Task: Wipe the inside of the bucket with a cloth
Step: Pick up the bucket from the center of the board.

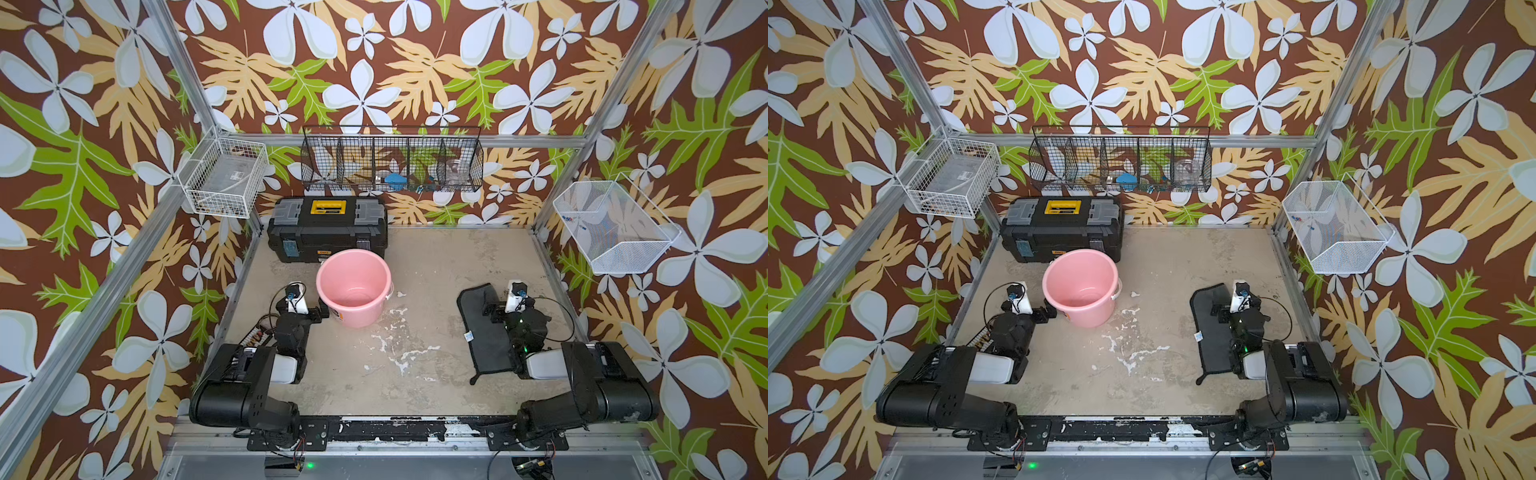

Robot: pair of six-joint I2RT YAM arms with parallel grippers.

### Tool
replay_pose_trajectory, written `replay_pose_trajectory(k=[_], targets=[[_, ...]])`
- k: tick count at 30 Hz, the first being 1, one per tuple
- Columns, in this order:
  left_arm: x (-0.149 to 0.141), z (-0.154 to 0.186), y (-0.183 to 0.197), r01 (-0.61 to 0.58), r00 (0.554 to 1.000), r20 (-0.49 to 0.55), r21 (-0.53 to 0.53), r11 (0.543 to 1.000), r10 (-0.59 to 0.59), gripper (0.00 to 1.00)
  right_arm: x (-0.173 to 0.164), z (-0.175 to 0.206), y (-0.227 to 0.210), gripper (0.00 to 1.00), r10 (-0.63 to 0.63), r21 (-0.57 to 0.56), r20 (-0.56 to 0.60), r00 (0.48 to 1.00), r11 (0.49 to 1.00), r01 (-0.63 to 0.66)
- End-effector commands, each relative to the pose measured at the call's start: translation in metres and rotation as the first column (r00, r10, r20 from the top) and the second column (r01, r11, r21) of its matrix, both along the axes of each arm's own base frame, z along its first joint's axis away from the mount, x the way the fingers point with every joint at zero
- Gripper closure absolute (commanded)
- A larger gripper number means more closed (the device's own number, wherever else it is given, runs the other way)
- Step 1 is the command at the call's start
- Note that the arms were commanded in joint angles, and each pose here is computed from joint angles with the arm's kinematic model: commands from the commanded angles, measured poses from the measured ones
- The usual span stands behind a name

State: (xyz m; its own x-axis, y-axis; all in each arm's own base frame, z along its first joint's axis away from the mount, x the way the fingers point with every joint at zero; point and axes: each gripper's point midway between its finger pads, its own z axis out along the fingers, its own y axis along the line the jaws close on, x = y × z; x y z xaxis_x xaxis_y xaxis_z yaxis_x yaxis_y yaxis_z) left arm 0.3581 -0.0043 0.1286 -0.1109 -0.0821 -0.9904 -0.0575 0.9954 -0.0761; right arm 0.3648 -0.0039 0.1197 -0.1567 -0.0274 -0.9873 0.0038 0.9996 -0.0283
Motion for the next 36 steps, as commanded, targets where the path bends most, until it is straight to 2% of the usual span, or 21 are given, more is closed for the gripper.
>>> replay_pose_trajectory(k=[1, 25, 29, 33, 36], targets=[[0.0, 0.005, 0.0, 0.002, 1.0, 0.018, 0.013, 1.0, -0.002, 0.0, 0.001, 0.003, -0.001, 0.0, -0.005, -0.003, 0.01, 1.0, 1.0, 0.005], [0.001, 0.004, -0.001, 0.008, 1.0, 0.01, 0.016, 1.0, -0.008, 0.0, 0.001, 0.005, -0.002, 0.0, -0.012, -0.001, 0.019, 1.0, 1.0, 0.012], [0.0, 0.003, -0.001, 0.008, 1.0, 0.007, 0.017, 1.0, -0.008, 0.0, -0.006, 0.015, -0.019, 0.0, -0.116, 0.023, 0.038, 0.993, 0.993, 0.115], [-0.007, 0.014, 0.021, -0.117, 0.992, 0.035, -0.025, 0.993, 0.118, 0.0, -0.015, 0.023, -0.031, 0.0, -0.197, 0.041, 0.05, 0.979, 0.98, 0.195], [-0.007, 0.018, 0.035, -0.203, 0.979, 0.003, -0.03, 0.979, 0.203, 0.0, -0.014, 0.034, -0.039, 0.0, -0.25, 0.065, 0.025, 0.968, 0.967, 0.248]])
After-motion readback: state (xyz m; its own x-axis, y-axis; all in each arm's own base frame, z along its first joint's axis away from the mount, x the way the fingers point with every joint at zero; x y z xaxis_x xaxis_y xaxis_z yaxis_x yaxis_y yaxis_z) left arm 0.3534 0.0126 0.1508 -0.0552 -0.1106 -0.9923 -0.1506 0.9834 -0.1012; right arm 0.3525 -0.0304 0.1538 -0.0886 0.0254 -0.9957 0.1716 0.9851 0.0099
